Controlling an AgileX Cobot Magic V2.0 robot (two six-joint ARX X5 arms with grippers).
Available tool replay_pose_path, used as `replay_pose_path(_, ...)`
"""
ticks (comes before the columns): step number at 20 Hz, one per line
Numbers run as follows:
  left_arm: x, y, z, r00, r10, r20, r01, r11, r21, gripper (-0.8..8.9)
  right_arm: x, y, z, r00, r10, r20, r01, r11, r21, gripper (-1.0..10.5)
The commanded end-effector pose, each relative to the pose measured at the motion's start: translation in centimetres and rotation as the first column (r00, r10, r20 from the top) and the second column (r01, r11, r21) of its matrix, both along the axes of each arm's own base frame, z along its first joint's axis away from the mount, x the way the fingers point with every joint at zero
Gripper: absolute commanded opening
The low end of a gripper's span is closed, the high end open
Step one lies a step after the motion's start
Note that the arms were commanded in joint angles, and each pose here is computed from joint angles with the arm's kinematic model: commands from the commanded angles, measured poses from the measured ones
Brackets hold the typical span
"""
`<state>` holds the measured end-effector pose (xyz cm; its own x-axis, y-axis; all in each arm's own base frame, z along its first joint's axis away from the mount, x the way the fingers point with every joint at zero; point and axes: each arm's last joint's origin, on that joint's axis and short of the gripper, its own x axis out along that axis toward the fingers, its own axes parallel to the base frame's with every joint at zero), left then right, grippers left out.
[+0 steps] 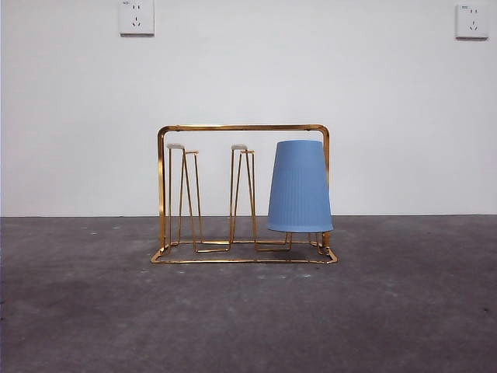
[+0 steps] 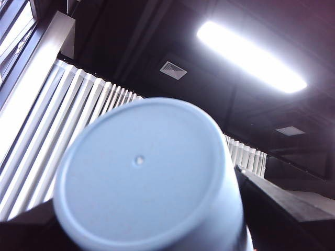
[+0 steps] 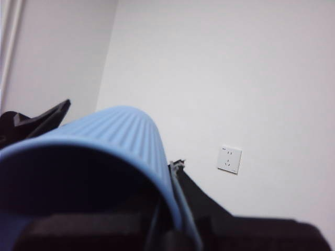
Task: Pick up cup 1,put cup 1 in the cup rack,pick up cup 2,put cup 2 in the cup rack
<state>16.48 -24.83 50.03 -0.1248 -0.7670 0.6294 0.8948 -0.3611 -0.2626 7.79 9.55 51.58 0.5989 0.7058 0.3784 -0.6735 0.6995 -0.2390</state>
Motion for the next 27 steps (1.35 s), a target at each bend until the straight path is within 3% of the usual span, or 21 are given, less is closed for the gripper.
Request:
replay_pose_path(1, -0.1, -0.1, -0.1, 1.0, 0.002, 0.031, -0.002, 1.0, -0.003, 0.43, 0.4, 0.2, -0.2, 0.999, -0.05, -0.019, 0.05, 0.999, 0.002, -0.1)
replay_pose_path(2, -0.1, -0.1, -0.1, 1.0, 0.002, 0.031, -0.002, 1.0, -0.002, -0.13, 0.4, 0.2, -0.2, 0.998, -0.064, -0.024, 0.064, 0.998, 0.005, -0.1)
replay_pose_path(7, -0.1, -0.1, -0.1, 1.0, 0.002, 0.031, -0.002, 1.0, -0.003, -0.08, 0.5, 0.2, -0.6, 0.995, -0.081, -0.051, 0.08, 0.996, -0.023, 0.2)
replay_pose_path(9, 0.1, 0.2, 0.0, 0.999, 0.011, 0.035, -0.011, 1.0, -0.004, -0.08, 0.3, -0.1, -0.6, 0.995, -0.082, -0.055, 0.08, 0.996, -0.029, 1.3)
replay_pose_path(15, 1.0, 2.3, 0.8, 0.996, 0.079, 0.051, -0.078, 0.997, -0.023, -0.08, -1.8, -2.8, -0.9, 0.99, -0.111, -0.082, 0.108, 0.993, -0.041, 1.4)
replay_pose_path(18, 1.9, 3.6, 0.8, 0.991, 0.131, 0.031, -0.133, 0.989, 0.061, -0.08, -3.3, -4.8, -1.7, 0.981, -0.149, -0.123, 0.14, 0.987, -0.083, 1.4)
replay_pose_path(20, 2.3, 4.5, 0.6, 0.975, 0.218, 0.045, -0.222, 0.963, 0.151, -0.08, -4.0, -5.9, -2.4, 0.97, -0.187, -0.156, 0.168, 0.978, -0.126, 1.4)
replay_pose_path(22, 2.1, 5.5, 0.3, 0.933, 0.354, 0.062, -0.358, 0.898, 0.255, -0.08, -4.8, -7.0, -3.3, 0.952, -0.24, -0.19, 0.207, 0.962, -0.177, 1.4)
replay_pose_path(23, 1.7, 6.2, 0.1, 0.889, 0.45, 0.085, -0.452, 0.835, 0.313, -0.08, -5.0, -7.3, -3.6, 0.945, -0.255, -0.203, 0.215, 0.956, -0.202, 1.4)
replay_pose_path(25, 0.7, 7.9, -0.6, 0.751, 0.64, 0.161, -0.636, 0.636, 0.437, -0.08, -5.3, -7.7, -4.3, 0.937, -0.264, -0.229, 0.207, 0.947, -0.245, 1.4)
replay_pose_path(27, 0.0, 8.8, -1.0, 0.662, 0.72, 0.208, -0.703, 0.5, 0.506, -0.08, -5.3, -7.7, -4.5, 0.927, -0.283, -0.246, 0.218, 0.941, -0.26, 1.4)
